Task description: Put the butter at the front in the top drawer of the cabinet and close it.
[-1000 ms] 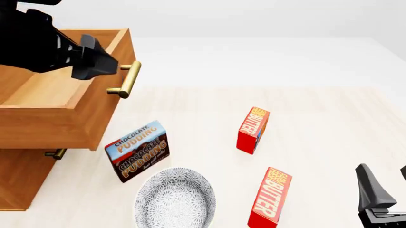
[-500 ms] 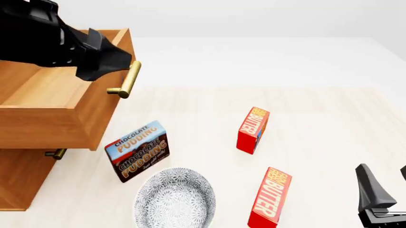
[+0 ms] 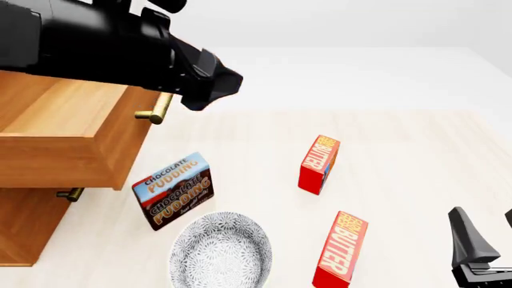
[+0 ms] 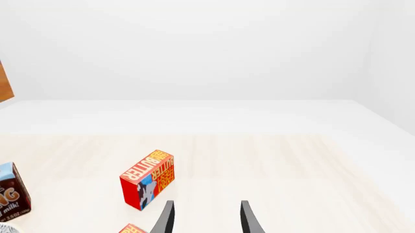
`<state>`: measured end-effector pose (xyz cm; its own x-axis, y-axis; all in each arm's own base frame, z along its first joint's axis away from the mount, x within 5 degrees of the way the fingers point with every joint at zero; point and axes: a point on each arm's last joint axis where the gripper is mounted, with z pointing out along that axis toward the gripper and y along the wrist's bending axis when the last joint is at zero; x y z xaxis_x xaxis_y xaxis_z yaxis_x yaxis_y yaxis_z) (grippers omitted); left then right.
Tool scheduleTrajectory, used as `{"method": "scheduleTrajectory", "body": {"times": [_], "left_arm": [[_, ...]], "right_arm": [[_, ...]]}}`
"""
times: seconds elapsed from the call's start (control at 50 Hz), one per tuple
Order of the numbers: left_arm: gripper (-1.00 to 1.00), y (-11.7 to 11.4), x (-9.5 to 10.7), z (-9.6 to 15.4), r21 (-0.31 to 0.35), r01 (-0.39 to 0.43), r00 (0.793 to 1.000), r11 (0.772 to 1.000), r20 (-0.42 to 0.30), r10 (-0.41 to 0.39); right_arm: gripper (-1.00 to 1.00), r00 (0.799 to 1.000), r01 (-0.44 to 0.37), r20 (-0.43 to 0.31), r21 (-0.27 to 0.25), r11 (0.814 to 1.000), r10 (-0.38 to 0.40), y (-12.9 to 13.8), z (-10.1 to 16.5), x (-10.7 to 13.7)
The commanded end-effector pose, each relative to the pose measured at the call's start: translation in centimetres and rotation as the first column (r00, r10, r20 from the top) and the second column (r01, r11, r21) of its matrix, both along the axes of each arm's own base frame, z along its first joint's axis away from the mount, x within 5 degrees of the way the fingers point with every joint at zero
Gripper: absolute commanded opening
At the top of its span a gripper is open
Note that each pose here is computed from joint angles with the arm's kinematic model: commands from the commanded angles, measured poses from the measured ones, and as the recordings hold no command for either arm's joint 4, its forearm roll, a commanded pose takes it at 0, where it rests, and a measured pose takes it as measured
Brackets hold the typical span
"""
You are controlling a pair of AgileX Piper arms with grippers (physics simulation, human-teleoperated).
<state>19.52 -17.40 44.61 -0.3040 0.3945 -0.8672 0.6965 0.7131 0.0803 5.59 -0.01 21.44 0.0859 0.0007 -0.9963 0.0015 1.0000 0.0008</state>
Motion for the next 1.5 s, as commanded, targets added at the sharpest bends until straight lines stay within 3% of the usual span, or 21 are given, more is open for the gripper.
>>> {"method": "scheduleTrajectory", "body": {"times": [0.02, 0.44, 0.72, 1.0, 1.24, 1.3, 1.5], "left_arm": [[1.00, -3.2, 1.2, -1.5, -0.020, 0.050, 0.999, 0.999, 0.009, -0.050], [1.00, -7.4, 3.9, -5.6, -0.050, 0.058, 0.998, 0.997, -0.021, -0.059], [1.00, -9.7, 6.4, -9.2, -0.094, 0.010, 0.997, 0.996, -0.075, -0.017], [1.00, -10.5, 9.2, -12.2, -0.125, -0.057, 0.993, 0.990, -0.109, 0.043], [1.00, -10.7, 9.3, -12.5, -0.130, -0.059, 0.992, 0.990, -0.115, 0.044], [1.00, -12.4, 10.5, -14.9, -0.139, -0.069, 0.989, 0.988, -0.142, 0.049], [1.00, -13.3, 11.5, -16.3, -0.140, -0.080, 0.986, 0.987, -0.156, 0.057]], "right_arm": [[1.00, 1.000, 0.000, 0.000, 0.000, 1.000, 0.000, 0.0, 0.0, 0.0], [1.00, 1.000, 0.000, 0.000, 0.000, 1.000, 0.000, 0.0, 0.0, 0.0], [1.00, 1.000, 0.000, 0.000, 0.000, 1.000, 0.000, 0.0, 0.0, 0.0], [1.00, 1.000, 0.000, 0.000, 0.000, 1.000, 0.000, 0.0, 0.0, 0.0], [1.00, 1.000, 0.000, 0.000, 0.000, 1.000, 0.000, 0.0, 0.0, 0.0], [1.00, 1.000, 0.000, 0.000, 0.000, 1.000, 0.000, 0.0, 0.0, 0.0], [1.00, 1.000, 0.000, 0.000, 0.000, 1.000, 0.000, 0.0, 0.0, 0.0]]}}
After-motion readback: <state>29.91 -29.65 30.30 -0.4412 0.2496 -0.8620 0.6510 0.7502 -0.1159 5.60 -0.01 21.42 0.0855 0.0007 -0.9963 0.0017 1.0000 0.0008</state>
